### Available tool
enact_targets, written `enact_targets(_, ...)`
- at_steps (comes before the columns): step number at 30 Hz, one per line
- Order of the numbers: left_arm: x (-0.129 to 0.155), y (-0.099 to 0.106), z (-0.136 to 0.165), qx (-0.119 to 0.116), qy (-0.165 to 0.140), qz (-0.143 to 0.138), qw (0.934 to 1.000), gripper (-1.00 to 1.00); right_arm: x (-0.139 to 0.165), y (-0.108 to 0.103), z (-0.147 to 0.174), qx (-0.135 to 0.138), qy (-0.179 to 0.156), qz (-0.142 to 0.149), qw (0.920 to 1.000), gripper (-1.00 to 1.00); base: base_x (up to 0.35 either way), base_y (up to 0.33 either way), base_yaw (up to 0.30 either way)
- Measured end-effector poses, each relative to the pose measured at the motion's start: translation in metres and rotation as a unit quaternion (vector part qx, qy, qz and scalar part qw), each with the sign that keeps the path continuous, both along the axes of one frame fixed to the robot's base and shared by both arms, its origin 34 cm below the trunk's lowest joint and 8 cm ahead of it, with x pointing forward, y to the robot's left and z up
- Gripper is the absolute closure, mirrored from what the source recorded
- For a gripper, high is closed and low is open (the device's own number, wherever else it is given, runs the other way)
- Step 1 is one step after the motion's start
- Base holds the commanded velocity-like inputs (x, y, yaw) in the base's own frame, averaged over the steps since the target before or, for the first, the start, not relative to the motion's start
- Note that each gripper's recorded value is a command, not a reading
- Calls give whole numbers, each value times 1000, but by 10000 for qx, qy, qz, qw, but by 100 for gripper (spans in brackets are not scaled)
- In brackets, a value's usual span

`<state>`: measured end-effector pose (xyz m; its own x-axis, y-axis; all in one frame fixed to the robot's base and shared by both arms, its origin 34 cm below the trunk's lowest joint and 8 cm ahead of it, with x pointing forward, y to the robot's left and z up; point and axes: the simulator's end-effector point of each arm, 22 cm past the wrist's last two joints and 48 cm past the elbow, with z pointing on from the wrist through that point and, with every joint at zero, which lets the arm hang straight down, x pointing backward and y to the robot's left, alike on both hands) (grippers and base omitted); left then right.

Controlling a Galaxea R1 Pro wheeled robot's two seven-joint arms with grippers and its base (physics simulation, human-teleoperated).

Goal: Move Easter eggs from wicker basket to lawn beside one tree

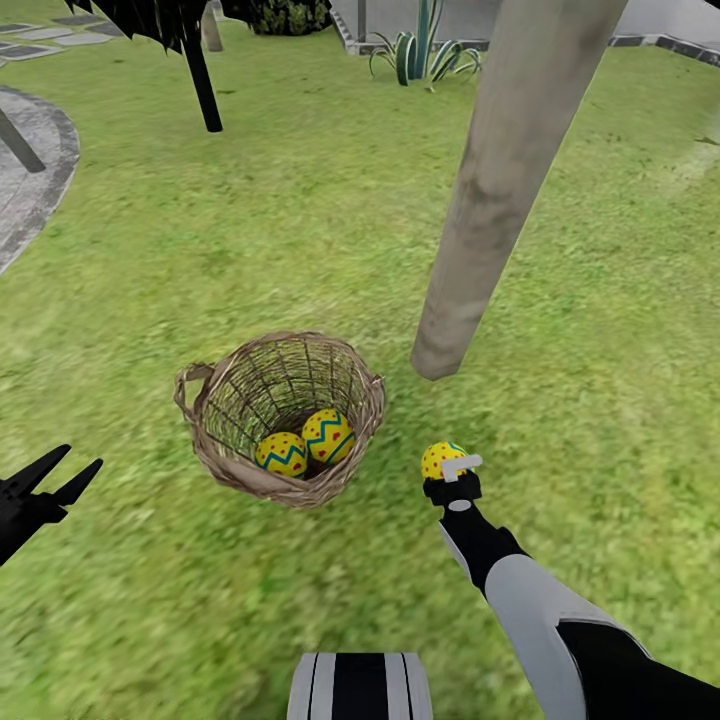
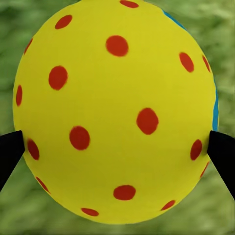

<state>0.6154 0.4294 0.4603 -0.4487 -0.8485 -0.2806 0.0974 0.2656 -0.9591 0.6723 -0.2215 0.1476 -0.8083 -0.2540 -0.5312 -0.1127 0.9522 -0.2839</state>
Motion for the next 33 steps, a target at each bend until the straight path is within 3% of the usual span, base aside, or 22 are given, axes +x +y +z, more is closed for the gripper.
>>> enact_targets(7,0,0,0,1,2,1,10000,-100,0,0,0,0,0,2,10000,100,0,0,0)
enact_targets(17,-2,0,-23,5,206,2,9998,-100,-13,2,-24,-20,183,65,9998,100,0,0,0)
enact_targets(23,-4,0,-36,3,325,3,9995,-100,-3,0,-26,-39,56,66,10000,100,0,0,0)
enact_targets(24,-4,0,-38,3,346,3,9994,-100,-1,-1,-26,-40,31,59,10000,-100,0,0,0)
enact_targets(26,-4,0,-39,-2,348,4,9994,-100,-23,3,-40,9,306,74,9995,-100,0,0,0)
enact_targets(33,-4,-1,-38,-4,339,0,9994,-100,-24,2,-41,17,315,70,9995,-100,0,0,0)
